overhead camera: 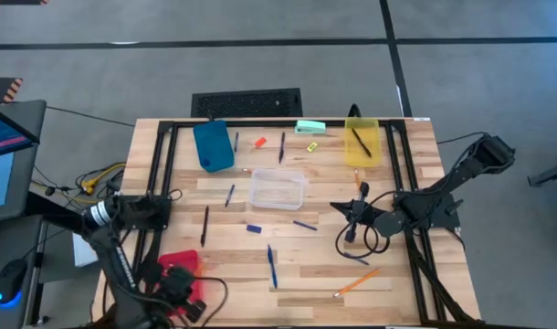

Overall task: Sort crayons/erasers/pens/pencils in bins
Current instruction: Put the bottom left yellow pencil into the red bin

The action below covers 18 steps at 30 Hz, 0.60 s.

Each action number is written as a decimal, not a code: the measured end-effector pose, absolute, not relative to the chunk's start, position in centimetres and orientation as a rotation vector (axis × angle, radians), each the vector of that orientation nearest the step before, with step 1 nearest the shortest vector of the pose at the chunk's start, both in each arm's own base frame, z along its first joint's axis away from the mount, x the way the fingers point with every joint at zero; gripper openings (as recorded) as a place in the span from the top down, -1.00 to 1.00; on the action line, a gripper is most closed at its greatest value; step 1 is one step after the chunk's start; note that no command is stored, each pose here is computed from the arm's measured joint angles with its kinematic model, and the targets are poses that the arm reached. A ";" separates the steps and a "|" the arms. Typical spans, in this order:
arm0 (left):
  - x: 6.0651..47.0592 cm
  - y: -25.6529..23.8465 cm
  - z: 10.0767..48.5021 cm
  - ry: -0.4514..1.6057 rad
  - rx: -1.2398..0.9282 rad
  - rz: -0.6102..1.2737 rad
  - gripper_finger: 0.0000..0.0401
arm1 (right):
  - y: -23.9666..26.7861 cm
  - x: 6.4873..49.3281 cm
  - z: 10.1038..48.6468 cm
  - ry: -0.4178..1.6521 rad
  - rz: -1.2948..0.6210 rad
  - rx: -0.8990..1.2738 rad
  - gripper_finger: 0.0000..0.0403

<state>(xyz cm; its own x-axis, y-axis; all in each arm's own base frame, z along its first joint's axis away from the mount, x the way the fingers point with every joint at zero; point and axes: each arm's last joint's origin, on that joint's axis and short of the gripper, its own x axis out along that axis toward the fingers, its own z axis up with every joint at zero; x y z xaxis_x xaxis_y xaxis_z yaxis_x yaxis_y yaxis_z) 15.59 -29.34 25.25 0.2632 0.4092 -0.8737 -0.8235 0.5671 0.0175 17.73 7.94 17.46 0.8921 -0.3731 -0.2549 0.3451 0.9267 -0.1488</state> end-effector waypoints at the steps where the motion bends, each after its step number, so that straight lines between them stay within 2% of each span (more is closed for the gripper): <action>1: 15.1 -29.3 24.9 0.975 -0.504 0.895 0.99 | 7.9 17.7 17.5 0.284 -0.373 -0.101 0.99; 13: 14.2 -27.9 21.9 0.991 -0.410 0.983 0.99 | 7.9 17.7 17.5 0.284 -0.375 -0.101 0.99; 18: 14.3 -27.7 20.3 1.006 -0.439 0.989 0.99 | 7.9 17.7 17.5 0.283 -0.375 -0.100 0.99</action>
<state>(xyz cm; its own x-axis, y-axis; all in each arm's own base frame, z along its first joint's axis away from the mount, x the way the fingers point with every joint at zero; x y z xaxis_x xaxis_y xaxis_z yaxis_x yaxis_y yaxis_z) 14.28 -27.65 20.30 0.1729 0.4832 -0.8583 -0.8501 0.5133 0.1177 17.73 7.93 17.46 0.8915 -0.3749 -0.2543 0.3470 0.9260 -0.1485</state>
